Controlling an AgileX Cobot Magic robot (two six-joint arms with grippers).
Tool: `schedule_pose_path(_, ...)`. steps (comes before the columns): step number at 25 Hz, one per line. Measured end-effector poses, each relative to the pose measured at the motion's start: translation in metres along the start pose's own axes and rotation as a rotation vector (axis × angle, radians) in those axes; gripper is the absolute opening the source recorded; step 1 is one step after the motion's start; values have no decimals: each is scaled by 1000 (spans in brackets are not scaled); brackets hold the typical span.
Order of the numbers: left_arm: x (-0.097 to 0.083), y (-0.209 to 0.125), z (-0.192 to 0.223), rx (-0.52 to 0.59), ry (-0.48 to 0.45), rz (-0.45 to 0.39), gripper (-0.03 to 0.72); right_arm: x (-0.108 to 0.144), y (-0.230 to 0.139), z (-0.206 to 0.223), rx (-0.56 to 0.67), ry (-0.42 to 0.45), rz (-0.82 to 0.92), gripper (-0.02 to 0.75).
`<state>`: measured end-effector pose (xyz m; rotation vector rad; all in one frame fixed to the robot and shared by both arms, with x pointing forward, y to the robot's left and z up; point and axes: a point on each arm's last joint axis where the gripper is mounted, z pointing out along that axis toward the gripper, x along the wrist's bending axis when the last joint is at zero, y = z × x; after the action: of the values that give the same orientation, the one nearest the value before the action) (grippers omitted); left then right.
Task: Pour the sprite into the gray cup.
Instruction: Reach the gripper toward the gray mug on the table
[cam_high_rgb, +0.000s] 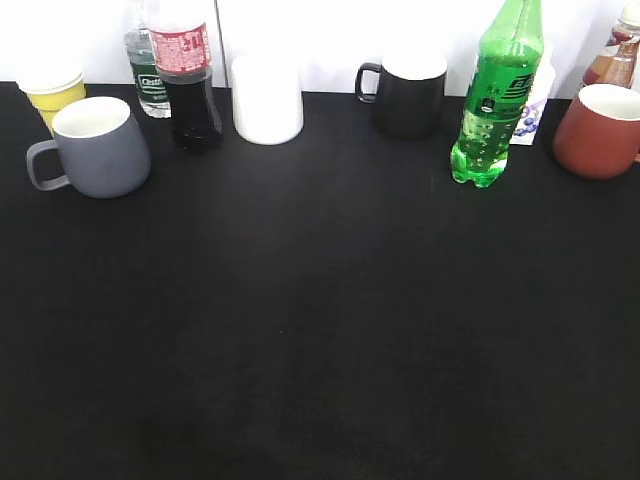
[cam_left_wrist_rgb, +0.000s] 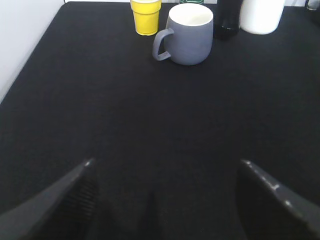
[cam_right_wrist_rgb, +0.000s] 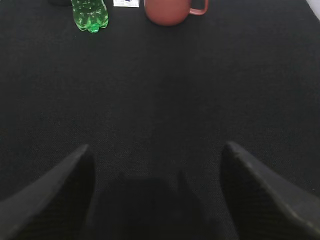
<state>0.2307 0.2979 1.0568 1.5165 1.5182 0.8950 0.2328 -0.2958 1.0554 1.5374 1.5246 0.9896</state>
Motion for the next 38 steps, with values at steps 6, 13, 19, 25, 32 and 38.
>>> schedule_pose_path(6, 0, 0, 0, 0, 0, 0, 654, 0, 0, 0, 0, 0, 0, 591)
schedule_pose_path(13, 2, 62, 47, -355, 18, 11, 566, 0, 0, 0, 0, 0, 0, 591)
schedule_pose_path(19, 10, 61, 198, -285, 39, 1, 499, 0, 0, 0, 0, 0, 0, 591)
schedule_pose_path(25, 13, 0, 296, -140, 14, 47, 478, 0, 0, 0, 0, 0, 0, 591)
schedule_pose_path(32, 15, 2, 362, -179, -1, 56, 390, 0, 0, 0, 0, 0, 0, 591)
schedule_pose_path(38, 17, 10, 415, -241, -2, 59, 107, 0, 0, 0, 0, 0, 0, 591)
